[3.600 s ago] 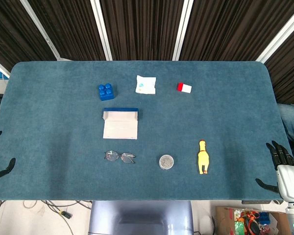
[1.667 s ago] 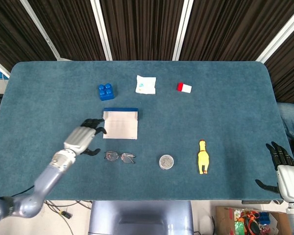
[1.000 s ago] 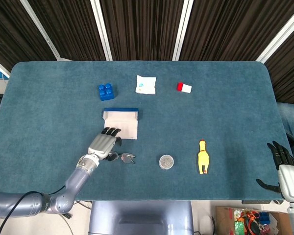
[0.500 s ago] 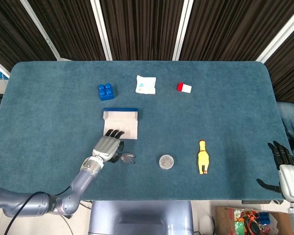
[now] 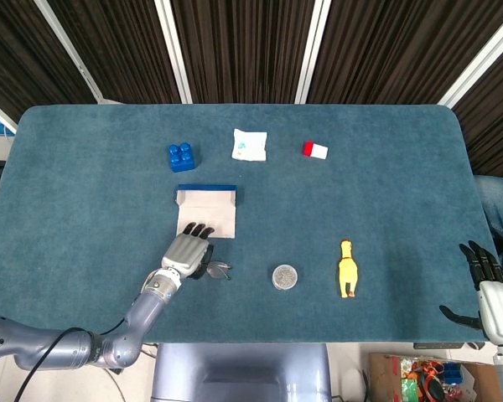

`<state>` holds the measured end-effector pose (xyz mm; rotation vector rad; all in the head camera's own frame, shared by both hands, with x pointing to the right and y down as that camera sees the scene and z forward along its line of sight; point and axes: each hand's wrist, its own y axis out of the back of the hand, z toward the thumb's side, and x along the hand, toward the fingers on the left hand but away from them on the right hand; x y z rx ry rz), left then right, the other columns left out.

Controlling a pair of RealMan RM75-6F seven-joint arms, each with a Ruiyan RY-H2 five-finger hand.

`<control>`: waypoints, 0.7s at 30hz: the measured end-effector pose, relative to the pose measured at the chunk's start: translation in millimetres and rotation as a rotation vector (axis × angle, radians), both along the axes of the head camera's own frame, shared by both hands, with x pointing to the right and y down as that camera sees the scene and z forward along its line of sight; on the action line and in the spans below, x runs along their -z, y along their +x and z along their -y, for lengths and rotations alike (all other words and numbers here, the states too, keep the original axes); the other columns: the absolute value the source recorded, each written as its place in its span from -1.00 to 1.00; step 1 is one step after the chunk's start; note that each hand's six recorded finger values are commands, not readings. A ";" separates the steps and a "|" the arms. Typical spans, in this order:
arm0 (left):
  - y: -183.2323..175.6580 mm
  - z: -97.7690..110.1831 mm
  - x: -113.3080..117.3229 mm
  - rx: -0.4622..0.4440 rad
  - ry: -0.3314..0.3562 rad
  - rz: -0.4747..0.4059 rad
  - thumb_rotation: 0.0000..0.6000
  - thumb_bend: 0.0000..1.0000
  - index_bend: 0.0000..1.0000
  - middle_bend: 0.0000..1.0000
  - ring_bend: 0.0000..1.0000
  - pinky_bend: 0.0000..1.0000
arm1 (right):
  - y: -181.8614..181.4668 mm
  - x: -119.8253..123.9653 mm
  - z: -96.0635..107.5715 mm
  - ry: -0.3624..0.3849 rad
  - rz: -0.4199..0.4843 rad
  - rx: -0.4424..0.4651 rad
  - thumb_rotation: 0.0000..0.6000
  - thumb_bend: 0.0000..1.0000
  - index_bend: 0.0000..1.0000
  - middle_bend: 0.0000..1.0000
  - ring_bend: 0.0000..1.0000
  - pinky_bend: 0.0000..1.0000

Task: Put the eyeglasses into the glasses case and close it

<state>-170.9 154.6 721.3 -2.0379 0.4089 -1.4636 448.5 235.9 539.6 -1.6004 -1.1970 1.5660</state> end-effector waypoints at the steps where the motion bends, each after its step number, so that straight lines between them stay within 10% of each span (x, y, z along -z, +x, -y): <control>1: -0.2 0.2 -0.4 0.001 0.001 0.002 1.00 -0.10 0.16 -0.77 -1.00 -1.00 | 0.1 0.0 0.0 -0.001 0.001 -0.001 1.00 -0.83 -1.00 -1.00 -0.90 -0.63; 21: -2.6 48.7 8.3 0.088 0.112 0.048 1.00 -0.10 0.17 -0.83 -1.00 -1.00 | 0.8 -0.4 -0.2 -0.007 0.010 -0.011 1.00 -0.82 -1.00 -1.00 -0.90 -0.63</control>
